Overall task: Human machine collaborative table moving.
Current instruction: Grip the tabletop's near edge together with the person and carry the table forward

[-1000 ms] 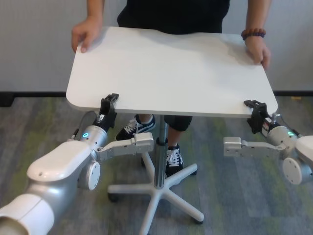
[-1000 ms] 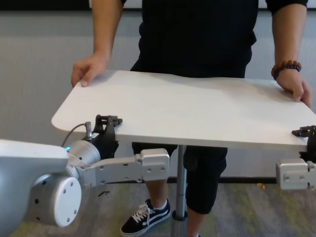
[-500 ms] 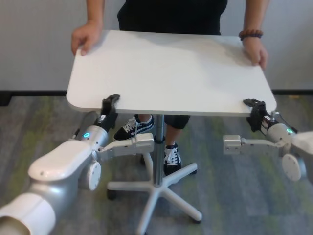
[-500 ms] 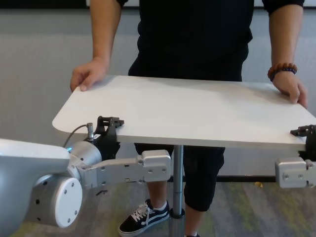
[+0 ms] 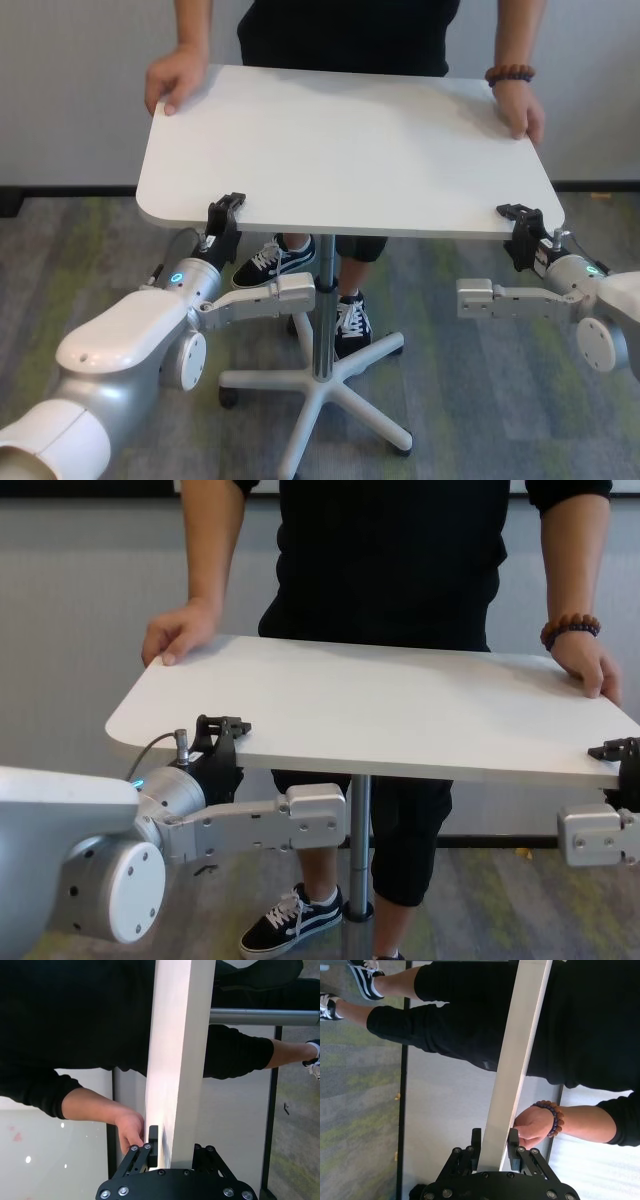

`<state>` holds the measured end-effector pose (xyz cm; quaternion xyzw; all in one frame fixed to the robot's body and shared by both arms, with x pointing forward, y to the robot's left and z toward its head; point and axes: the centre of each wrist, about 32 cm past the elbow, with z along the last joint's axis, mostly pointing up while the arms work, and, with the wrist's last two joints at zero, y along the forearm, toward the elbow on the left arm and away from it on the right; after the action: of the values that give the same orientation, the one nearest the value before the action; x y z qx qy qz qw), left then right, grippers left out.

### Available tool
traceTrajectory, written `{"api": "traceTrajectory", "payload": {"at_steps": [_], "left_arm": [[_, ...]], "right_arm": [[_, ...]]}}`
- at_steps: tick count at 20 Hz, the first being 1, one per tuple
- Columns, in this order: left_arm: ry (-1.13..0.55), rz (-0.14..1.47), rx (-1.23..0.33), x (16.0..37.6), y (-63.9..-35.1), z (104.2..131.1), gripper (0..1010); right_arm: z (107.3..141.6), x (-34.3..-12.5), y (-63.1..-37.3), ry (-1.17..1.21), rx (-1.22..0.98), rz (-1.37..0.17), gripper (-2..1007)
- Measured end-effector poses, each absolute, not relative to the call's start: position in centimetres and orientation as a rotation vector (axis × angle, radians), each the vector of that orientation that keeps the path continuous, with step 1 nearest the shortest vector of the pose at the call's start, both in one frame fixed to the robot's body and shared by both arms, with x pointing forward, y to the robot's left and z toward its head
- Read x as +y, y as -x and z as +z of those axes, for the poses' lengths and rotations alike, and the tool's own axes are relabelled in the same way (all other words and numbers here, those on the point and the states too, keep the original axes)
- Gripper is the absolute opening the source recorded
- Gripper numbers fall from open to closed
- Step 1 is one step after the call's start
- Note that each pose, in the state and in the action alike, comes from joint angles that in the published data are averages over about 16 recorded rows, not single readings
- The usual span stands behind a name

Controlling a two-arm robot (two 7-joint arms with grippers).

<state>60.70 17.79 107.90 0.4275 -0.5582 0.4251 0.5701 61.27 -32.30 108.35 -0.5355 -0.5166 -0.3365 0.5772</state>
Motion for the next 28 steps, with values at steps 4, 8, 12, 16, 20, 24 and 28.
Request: {"api": "traceTrajectory", "payload": {"at_steps": [4,8,12,16,20,24,28], "left_arm": [[-1.001,1.000,-1.311,17.80,-60.64,107.88,305],[-1.000,1.001,-1.311,17.81,-60.62,107.89,305],[-0.999,1.003,-1.311,17.82,-60.59,107.88,305],[-0.999,1.004,-1.311,17.82,-60.58,107.88,305],[-0.999,1.005,-1.311,17.83,-60.58,107.89,305],[-0.999,1.006,-1.311,17.84,-60.57,107.89,305],[-0.999,1.007,-1.311,17.84,-60.57,107.90,305]], "right_arm": [[108.31,-32.31,-61.26,1.253,-1.210,-0.791,289],[108.27,-32.30,-61.24,1.252,-1.211,-0.793,289],[108.26,-32.30,-61.23,1.252,-1.211,-0.796,289],[108.25,-32.30,-61.22,1.251,-1.211,-0.797,289],[108.25,-32.29,-61.22,1.250,-1.211,-0.798,289],[108.25,-32.29,-61.22,1.250,-1.212,-0.799,289],[108.26,-32.28,-61.22,1.250,-1.213,-0.799,289]]}}
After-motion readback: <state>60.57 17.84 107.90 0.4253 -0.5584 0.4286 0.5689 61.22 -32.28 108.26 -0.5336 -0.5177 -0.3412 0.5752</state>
